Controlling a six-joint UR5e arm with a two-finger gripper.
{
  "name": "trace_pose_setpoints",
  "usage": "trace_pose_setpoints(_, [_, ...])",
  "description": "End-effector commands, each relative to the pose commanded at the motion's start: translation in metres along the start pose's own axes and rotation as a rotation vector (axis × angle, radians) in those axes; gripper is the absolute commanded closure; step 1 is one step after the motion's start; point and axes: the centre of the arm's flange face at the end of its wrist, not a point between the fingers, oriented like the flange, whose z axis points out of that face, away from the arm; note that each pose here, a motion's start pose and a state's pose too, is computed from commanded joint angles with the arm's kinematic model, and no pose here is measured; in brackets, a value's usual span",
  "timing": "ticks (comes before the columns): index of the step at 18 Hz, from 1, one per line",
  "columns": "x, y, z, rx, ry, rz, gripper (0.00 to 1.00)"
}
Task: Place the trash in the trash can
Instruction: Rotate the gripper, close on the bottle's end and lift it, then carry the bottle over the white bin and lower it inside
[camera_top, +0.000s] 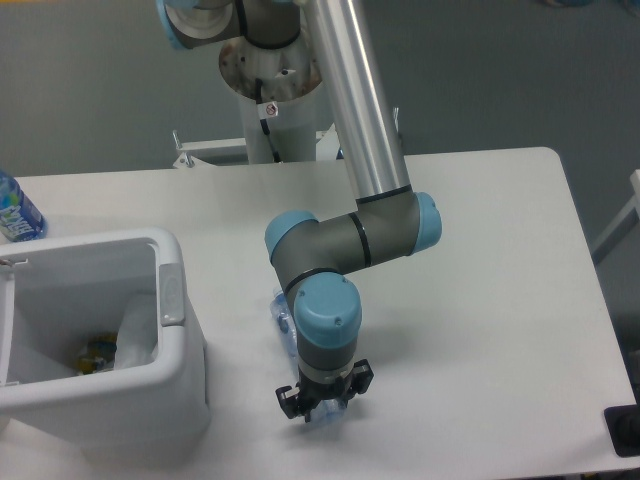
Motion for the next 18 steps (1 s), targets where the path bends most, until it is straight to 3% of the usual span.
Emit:
trace_pose_setpoints(5, [0.001, -0.003, -0.019, 0.029, 0.000, 0.040, 0.41])
trace_pose_setpoints(8, [0.003, -0.008, -0.058, 0.087, 0.002, 0.062, 0.41])
trace_pose_setpoints(13, [0.002, -0.027, -0.203, 0.337, 0.003, 0.055, 0.41])
trace_pose_setpoints(18, [-0.017, -0.040, -0.335, 0.562, 0.057, -0.051, 0.41])
